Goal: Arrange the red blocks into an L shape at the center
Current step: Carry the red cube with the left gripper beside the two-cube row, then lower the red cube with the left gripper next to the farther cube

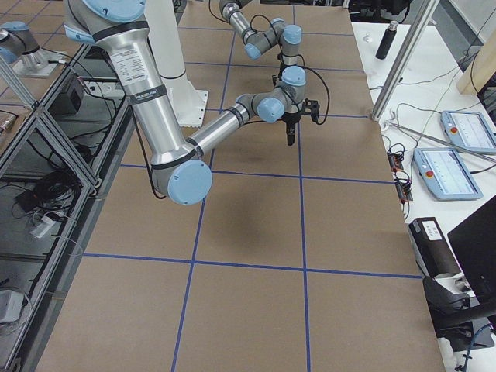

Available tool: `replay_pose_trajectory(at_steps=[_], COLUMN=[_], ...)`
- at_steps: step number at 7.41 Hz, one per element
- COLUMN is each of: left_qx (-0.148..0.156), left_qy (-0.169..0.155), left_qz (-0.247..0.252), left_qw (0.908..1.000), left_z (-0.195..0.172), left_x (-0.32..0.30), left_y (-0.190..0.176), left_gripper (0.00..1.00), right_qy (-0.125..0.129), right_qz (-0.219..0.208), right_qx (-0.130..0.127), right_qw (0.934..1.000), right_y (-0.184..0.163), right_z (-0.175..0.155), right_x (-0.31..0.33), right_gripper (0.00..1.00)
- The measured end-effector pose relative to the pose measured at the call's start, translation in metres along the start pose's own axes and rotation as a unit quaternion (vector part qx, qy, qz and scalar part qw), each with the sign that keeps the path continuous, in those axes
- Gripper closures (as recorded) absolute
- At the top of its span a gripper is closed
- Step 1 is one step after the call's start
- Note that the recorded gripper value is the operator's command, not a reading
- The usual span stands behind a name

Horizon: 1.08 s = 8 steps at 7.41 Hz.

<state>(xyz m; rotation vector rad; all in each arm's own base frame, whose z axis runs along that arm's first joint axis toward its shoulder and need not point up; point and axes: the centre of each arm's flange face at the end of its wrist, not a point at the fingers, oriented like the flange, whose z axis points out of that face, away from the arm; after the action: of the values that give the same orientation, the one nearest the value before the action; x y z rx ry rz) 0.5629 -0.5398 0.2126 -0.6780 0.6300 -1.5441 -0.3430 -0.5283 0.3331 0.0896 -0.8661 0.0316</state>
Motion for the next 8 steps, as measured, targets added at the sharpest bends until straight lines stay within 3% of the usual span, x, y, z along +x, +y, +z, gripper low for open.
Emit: replay_pose_trajectory(at_steps=[8], left_qx=[-0.007], left_qy=[-0.004], left_qz=[-0.006], left_qw=[1.0000], left_z=[0.001], left_x=[-0.013], left_y=[0.007], left_gripper=[1.00], right_qy=[0.002], right_qz=[0.000], right_qx=[0.001], right_qw=[1.0000], right_y=[-0.001], right_z=[0.001], right_x=[0.001], right_gripper=[0.00])
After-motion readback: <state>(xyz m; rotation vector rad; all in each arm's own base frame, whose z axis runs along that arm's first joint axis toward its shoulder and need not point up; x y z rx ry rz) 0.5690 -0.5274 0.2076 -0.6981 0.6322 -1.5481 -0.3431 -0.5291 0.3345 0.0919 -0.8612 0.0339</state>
